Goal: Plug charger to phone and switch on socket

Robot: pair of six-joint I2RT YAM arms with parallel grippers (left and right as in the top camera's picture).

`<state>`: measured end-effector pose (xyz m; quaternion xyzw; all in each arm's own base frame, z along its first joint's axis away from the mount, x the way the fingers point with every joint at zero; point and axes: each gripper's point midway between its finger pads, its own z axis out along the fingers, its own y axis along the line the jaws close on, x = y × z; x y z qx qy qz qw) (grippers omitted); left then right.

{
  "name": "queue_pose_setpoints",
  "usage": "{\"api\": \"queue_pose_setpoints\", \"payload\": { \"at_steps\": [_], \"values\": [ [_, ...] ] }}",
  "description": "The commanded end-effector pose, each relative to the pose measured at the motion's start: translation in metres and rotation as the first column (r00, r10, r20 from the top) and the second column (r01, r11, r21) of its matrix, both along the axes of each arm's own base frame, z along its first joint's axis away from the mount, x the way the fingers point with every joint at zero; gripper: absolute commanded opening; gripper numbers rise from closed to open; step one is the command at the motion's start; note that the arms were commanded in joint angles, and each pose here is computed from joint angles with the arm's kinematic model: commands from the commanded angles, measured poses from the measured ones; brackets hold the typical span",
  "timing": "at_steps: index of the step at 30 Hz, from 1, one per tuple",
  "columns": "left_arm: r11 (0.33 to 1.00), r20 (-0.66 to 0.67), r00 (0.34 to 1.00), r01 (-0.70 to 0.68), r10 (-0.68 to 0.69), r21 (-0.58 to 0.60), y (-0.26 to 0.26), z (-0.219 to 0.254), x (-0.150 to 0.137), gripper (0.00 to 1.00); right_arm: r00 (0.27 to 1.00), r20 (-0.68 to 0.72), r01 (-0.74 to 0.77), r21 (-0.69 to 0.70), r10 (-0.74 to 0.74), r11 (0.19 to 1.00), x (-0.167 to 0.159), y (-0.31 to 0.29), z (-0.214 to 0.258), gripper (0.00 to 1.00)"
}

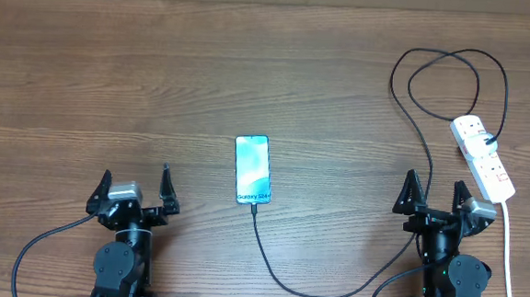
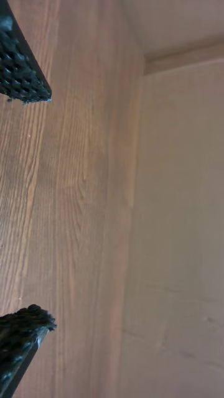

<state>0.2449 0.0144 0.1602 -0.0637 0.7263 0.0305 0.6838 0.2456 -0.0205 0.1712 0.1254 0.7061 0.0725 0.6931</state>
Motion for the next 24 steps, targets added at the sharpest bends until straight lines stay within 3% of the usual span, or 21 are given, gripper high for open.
{"api": "queue_pose_setpoints", "payload": {
  "at_steps": [1,24],
  "values": [
    [0.996,-0.007,0.998,0.07,-0.07,0.055,-0.011,-0.001,0.001,1.0,1.0,0.004,-0.003,-0.005,0.003,1.0,0.0,0.001,-0.002,1.0],
    [1.0,0.005,1.0,0.013,-0.013,0.01,0.001,0.0,0.0,0.99,1.0,0.004,-0.003,-0.005,0.003,1.0,0.0,0.001,-0.002,1.0]
  ]
}}
